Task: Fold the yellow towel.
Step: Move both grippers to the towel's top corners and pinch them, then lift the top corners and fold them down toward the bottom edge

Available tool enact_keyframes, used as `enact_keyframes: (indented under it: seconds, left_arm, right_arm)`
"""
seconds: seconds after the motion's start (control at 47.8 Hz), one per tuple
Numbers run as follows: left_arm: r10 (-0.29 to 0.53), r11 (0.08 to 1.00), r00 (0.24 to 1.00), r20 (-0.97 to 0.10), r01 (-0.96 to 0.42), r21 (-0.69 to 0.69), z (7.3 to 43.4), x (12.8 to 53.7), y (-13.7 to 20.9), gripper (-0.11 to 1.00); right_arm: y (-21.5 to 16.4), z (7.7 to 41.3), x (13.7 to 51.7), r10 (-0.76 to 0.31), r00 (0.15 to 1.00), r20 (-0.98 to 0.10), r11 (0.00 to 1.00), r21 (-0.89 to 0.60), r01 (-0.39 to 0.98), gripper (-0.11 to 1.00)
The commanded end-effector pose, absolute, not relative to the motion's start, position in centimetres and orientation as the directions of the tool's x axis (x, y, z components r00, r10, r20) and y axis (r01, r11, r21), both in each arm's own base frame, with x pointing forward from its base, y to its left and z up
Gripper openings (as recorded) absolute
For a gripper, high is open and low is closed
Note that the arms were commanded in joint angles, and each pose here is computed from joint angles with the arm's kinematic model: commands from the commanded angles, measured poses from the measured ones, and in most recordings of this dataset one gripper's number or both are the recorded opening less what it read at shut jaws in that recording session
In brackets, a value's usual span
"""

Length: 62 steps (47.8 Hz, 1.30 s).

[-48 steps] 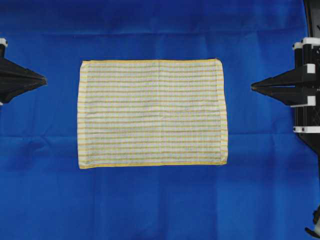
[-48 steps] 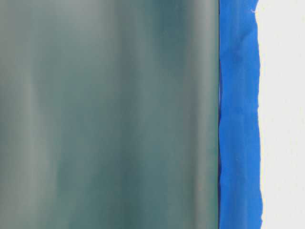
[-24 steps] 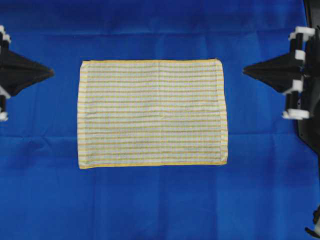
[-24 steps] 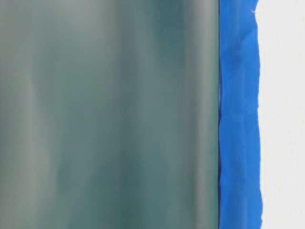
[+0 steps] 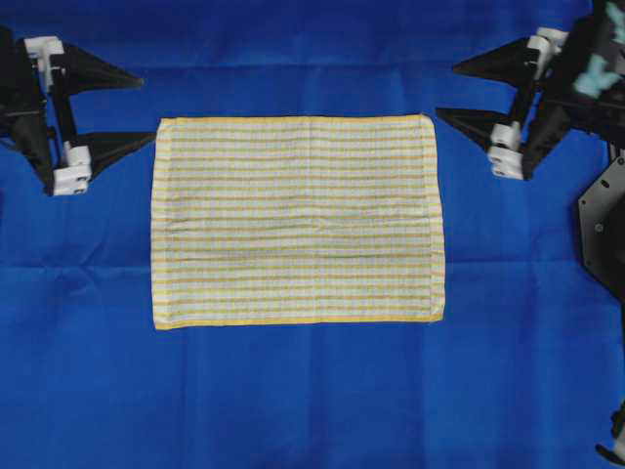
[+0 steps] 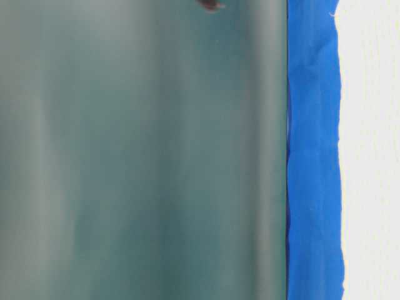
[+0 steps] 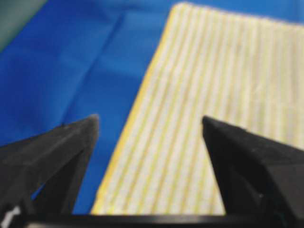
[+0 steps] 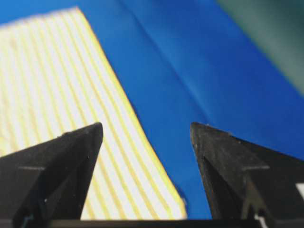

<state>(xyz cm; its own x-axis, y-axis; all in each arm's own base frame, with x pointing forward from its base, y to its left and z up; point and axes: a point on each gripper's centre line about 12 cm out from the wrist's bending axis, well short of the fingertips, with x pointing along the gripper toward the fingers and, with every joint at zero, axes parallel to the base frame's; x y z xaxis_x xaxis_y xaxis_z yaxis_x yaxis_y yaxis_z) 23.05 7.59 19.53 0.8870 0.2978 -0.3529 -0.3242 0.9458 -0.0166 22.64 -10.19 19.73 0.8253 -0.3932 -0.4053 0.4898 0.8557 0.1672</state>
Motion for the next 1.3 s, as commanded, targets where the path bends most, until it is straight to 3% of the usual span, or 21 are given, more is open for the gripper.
enact_keyframes:
  seconds: [0.0, 0.377, 0.838, 0.921, 1.047, 1.214, 1.277]
  left_arm:
    - [0.325, 0.935, 0.871, -0.369, -0.355, -0.015, 18.4, 23.3, 8.5, 0.81]
    - [0.351, 0.903, 0.760, -0.547, -0.429, -0.017, 11.2, 23.8, 10.6, 0.80]
    - [0.366, 0.874, 0.668, -0.648, -0.487, -0.009, 7.4, 24.0, 12.6, 0.71]
    - [0.356, 0.871, 0.645, -0.676, -0.491, -0.009, 6.6, 24.1, 12.7, 0.65]
    - [0.343, 0.870, 0.620, -0.706, -0.494, -0.011, 5.6, 24.3, 12.8, 0.47]
    - [0.331, 0.871, 0.602, -0.727, -0.492, -0.011, 5.0, 24.2, 12.7, 0.14]
    - [0.326, 0.870, 0.594, -0.735, -0.493, -0.012, 5.0, 24.0, 12.6, 0.04]
  right_arm:
    - [-11.3, 18.9, 23.5, -0.411, 0.799, -0.439, 0.837, 0.165, 0.521, 0.72]
    - [-13.3, 12.7, 24.9, -0.404, 0.680, -0.612, 0.786, 0.148, 0.600, 0.68]
    - [-14.2, 8.9, 24.8, -0.414, 0.608, -0.677, 0.740, 0.139, 0.658, 0.64]
    - [-14.2, 8.7, 24.9, -0.415, 0.602, -0.682, 0.733, 0.141, 0.665, 0.58]
    - [-14.2, 8.4, 24.8, -0.412, 0.595, -0.690, 0.733, 0.138, 0.667, 0.45]
    - [-14.1, 8.4, 24.8, -0.410, 0.597, -0.690, 0.738, 0.134, 0.661, 0.11]
    - [-14.1, 8.4, 24.7, -0.410, 0.598, -0.689, 0.738, 0.134, 0.661, 0.05]
